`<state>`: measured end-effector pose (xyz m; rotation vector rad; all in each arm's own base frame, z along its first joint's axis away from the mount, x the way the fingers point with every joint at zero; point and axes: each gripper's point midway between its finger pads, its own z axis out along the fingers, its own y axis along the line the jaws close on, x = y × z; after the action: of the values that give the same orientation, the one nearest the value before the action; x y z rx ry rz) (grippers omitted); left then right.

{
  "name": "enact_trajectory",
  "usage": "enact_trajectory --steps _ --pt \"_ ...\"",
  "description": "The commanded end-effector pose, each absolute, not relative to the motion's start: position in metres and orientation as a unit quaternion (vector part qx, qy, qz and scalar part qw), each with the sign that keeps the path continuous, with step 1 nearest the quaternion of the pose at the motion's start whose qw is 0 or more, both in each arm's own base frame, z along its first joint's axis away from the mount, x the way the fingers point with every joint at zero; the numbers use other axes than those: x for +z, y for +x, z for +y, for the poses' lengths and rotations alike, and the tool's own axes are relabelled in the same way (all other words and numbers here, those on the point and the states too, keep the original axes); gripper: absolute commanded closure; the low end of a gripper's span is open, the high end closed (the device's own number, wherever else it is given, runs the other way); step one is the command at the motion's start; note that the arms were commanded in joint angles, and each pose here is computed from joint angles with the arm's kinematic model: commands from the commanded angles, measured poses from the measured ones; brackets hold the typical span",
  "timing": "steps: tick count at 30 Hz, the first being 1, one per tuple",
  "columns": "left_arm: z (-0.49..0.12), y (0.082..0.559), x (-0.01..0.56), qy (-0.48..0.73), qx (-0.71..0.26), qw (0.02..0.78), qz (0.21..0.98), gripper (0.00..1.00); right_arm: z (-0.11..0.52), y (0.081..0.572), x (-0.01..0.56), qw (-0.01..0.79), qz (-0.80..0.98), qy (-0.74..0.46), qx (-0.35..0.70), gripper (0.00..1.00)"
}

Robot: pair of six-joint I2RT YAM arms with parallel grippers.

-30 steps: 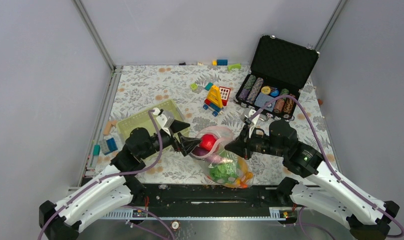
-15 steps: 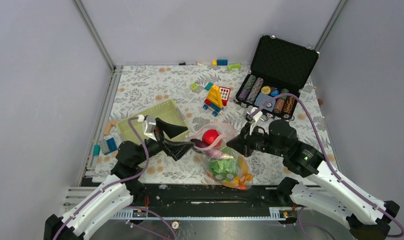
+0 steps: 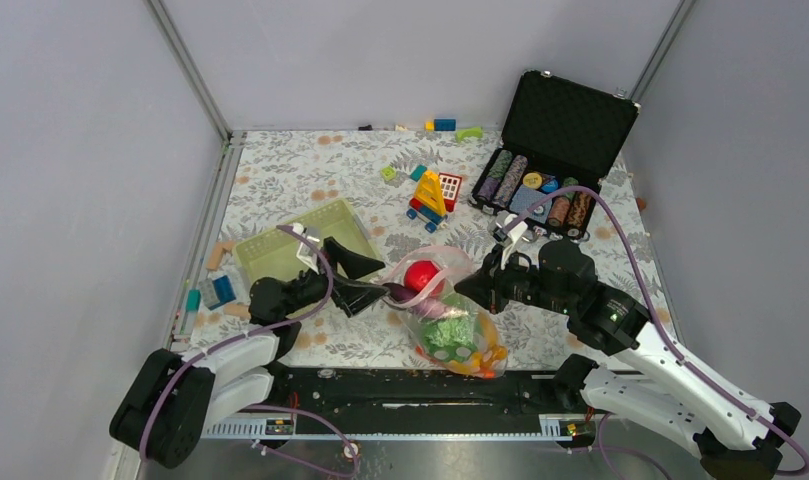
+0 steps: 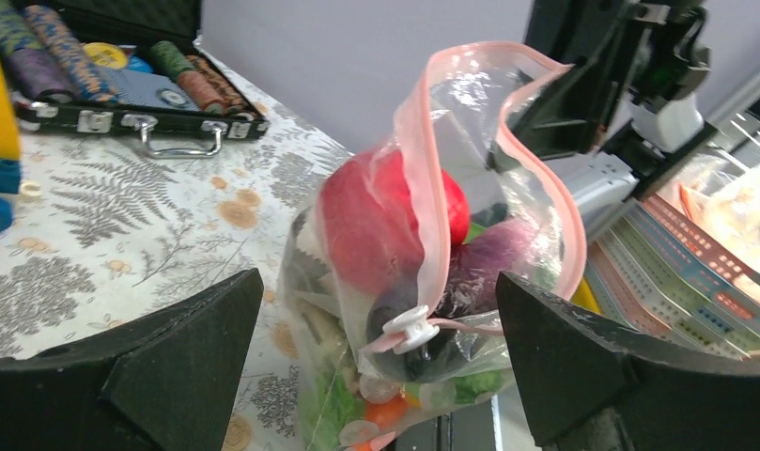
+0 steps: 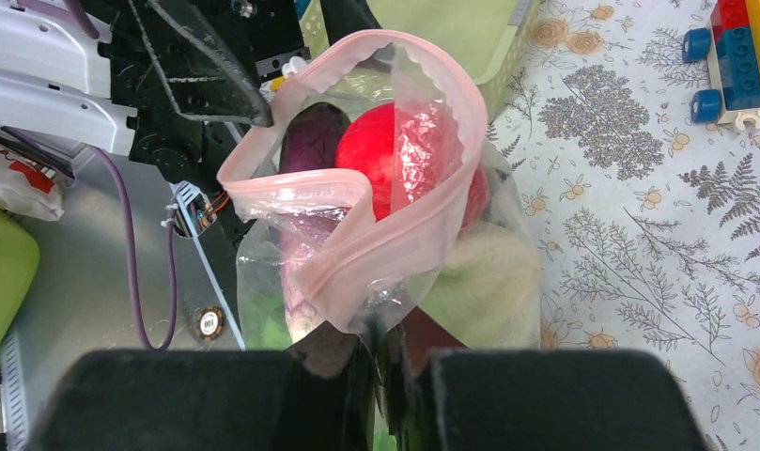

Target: Place the food in the zip-top bag and seal the zipper

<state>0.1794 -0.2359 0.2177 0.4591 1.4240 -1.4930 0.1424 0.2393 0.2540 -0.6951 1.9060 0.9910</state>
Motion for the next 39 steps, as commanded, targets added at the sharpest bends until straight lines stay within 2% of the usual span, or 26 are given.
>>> enact_trajectory --steps 1,6,11,15,16,22,24,25,31,35,36,39 --pt "-0.235 0.150 0.256 0.267 -0.638 0.519 0.502 0.01 0.242 0.146 0.285 0.456 0.741 -0.271 0.411 0.90" --pt "-0.235 0.147 0.261 0.271 -0.638 0.513 0.507 0.04 0.243 0.146 0.287 0.457 0.740 -0.271 0.414 0.90" --pt "-0.244 0.173 0.248 0.243 -0.610 0.501 0.564 0.23 0.247 0.139 0.290 0.446 0.733 -0.285 0.428 0.90" --pt "-0.242 0.184 0.249 0.229 -0.588 0.520 0.576 0.31 0.247 0.134 0.291 0.444 0.727 -0.291 0.436 0.89" --pt "-0.241 0.185 0.252 0.229 -0.584 0.525 0.575 0.35 0.247 0.134 0.291 0.445 0.726 -0.291 0.436 0.89" --pt "-0.244 0.183 0.252 0.236 -0.578 0.524 0.580 0.85 0.248 0.135 0.291 0.444 0.727 -0.292 0.436 0.89" --pt "-0.247 0.180 0.250 0.240 -0.581 0.518 0.580 0.97 0.248 0.135 0.292 0.444 0.726 -0.293 0.435 0.88" --pt "-0.248 0.178 0.250 0.244 -0.583 0.514 0.579 1.00 0.247 0.135 0.292 0.445 0.726 -0.293 0.435 0.88" --pt "-0.248 0.170 0.259 0.251 -0.585 0.522 0.569 1.00 0.241 0.138 0.295 0.459 0.728 -0.290 0.419 0.85" --pt "-0.246 0.161 0.268 0.255 -0.579 0.534 0.561 1.00 0.235 0.140 0.292 0.463 0.733 -0.299 0.399 0.69" --pt "-0.247 0.159 0.269 0.257 -0.578 0.532 0.562 1.00 0.233 0.142 0.291 0.463 0.738 -0.299 0.390 0.61" --pt "-0.250 0.154 0.272 0.263 -0.574 0.530 0.566 1.00 0.222 0.139 0.281 0.451 0.752 -0.320 0.357 0.13"
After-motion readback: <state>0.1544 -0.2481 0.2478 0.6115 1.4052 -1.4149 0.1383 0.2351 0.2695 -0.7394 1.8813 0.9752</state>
